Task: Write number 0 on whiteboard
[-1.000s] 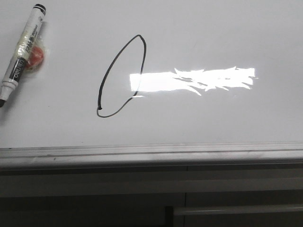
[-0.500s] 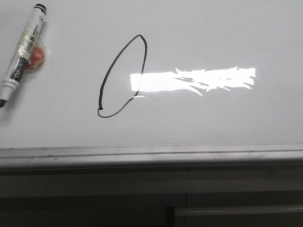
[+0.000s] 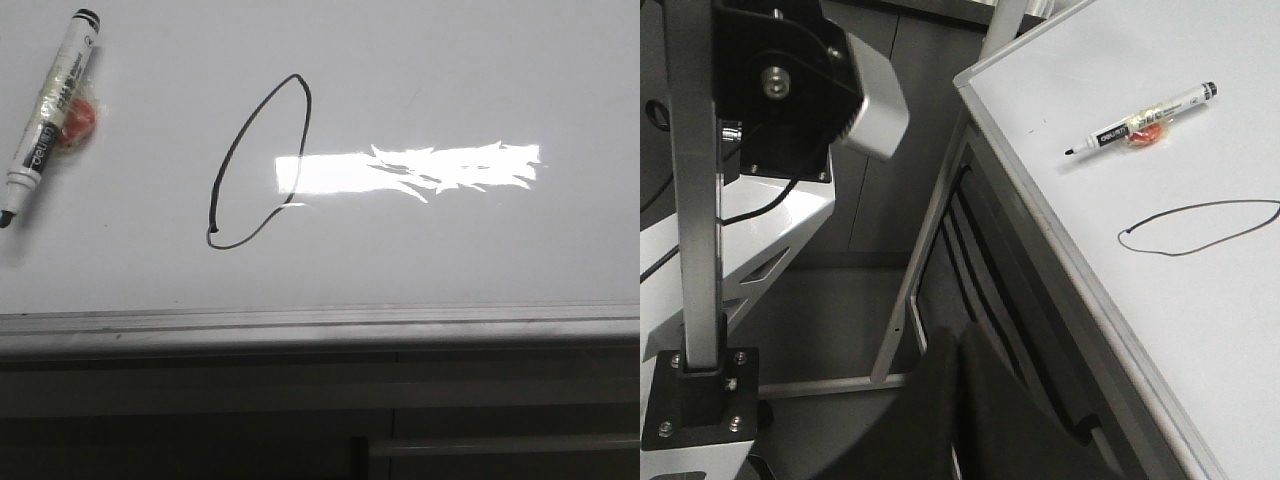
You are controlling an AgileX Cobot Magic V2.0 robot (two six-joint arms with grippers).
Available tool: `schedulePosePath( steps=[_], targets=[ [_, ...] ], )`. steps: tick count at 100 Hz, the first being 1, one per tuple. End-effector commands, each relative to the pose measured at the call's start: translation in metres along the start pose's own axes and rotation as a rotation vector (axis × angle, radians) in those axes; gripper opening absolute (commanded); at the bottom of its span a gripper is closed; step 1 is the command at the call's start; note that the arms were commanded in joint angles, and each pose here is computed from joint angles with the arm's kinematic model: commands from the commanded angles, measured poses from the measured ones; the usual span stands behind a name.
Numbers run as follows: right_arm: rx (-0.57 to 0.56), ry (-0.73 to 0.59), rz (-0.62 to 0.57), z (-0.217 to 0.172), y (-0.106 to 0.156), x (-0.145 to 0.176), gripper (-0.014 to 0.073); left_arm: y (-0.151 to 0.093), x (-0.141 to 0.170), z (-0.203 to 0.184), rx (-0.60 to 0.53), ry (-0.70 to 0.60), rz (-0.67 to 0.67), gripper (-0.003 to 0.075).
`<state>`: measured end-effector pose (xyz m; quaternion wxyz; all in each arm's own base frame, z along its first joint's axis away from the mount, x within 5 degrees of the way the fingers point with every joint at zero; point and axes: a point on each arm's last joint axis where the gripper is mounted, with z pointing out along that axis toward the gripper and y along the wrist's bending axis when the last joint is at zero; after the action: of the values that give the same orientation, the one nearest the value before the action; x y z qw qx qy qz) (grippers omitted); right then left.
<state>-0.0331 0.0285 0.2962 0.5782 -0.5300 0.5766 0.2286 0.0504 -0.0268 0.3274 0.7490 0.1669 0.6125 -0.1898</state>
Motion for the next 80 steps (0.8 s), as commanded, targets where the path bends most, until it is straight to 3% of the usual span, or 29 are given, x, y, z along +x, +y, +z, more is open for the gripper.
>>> schedulePosePath(
  steps=[1,38,61,80],
  targets=[
    [0.045,-0.062,0.003,-0.004,-0.004,-0.009,-0.0069,-0.002,-0.016,-0.004,0.034,-0.089,-0.033,-0.002],
    [0.045,-0.062,0.003,-0.004,-0.004,-0.009,-0.0069,-0.002,-0.017,-0.006,0.027,-0.099,-0.023,-0.002],
    [0.045,-0.062,0.003,-0.004,-0.004,-0.009,-0.0069,0.005,-0.023,-0.022,-0.153,-0.172,0.045,-0.002],
    [0.045,-0.062,0.003,-0.004,-0.004,-0.009,-0.0069,0.007,-0.023,-0.022,-0.232,-0.166,0.088,-0.002]
  ],
)
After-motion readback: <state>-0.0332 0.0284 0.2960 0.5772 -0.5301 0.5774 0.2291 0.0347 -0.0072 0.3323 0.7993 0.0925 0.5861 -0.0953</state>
